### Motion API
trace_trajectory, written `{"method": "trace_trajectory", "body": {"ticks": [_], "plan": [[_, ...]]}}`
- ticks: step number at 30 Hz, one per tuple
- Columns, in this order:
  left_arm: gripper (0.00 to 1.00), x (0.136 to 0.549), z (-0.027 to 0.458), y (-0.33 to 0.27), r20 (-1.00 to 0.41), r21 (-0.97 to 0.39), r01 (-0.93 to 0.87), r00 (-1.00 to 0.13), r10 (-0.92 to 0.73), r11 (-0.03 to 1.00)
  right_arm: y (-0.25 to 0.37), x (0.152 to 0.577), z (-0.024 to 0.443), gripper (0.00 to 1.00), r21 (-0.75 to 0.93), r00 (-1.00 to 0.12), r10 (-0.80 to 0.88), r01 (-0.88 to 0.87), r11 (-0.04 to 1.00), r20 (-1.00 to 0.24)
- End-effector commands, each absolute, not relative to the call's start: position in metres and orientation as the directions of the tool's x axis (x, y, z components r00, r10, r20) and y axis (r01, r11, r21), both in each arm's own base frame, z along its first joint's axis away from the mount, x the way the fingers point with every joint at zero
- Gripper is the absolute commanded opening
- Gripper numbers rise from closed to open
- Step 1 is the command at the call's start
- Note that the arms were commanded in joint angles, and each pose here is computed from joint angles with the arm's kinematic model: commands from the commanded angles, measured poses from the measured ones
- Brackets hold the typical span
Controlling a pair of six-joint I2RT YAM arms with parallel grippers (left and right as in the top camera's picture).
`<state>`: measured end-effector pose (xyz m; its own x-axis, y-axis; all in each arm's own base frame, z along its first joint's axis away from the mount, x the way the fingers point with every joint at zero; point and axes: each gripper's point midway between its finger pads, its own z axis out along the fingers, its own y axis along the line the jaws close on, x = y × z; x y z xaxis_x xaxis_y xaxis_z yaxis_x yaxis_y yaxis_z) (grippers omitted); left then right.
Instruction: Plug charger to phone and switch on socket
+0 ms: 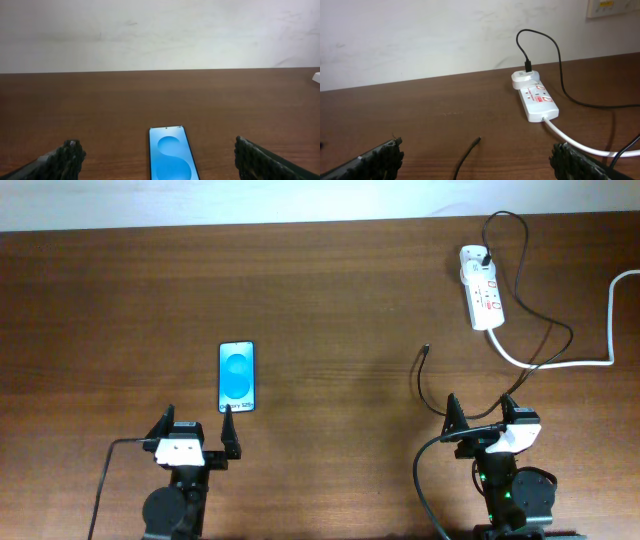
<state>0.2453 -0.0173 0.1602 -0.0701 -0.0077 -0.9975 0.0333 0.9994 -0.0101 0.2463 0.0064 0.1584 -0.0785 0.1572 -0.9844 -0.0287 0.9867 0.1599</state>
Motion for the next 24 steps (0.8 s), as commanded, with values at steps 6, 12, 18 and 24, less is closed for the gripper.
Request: {"method": "trace_trajectory", "body": {"ticks": [6, 12, 18, 24], "plan": [[0.99, 0.242, 0.168, -0.036, -0.998, -0.007, 0.149, -0.056, 0.001, 0.989, 0.006, 0.246, 0.156, 0.98, 0.160, -0.081, 0.157, -0.029, 0.987, -0.984], [0.99, 0.233, 0.187, -0.035, -0.997, -0.011, 0.149, -0.084, 0.002, 0.989, 0.006, 0.246, 0.156, 0.98, 0.160, -0.081, 0.157, -0.028, 0.987, -0.984], [0.99, 0.216, 0.227, -0.033, -0.998, -0.011, 0.150, -0.069, 0.000, 0.989, 0.006, 0.246, 0.156, 0.98, 0.160, -0.081, 0.157, -0.028, 0.987, -0.984], [0.99, 0.202, 0.272, -0.030, -0.998, -0.011, 0.149, -0.067, -0.001, 0.989, 0.006, 0.246, 0.156, 0.98, 0.160, -0.081, 0.157, -0.028, 0.987, -0.984]]}}
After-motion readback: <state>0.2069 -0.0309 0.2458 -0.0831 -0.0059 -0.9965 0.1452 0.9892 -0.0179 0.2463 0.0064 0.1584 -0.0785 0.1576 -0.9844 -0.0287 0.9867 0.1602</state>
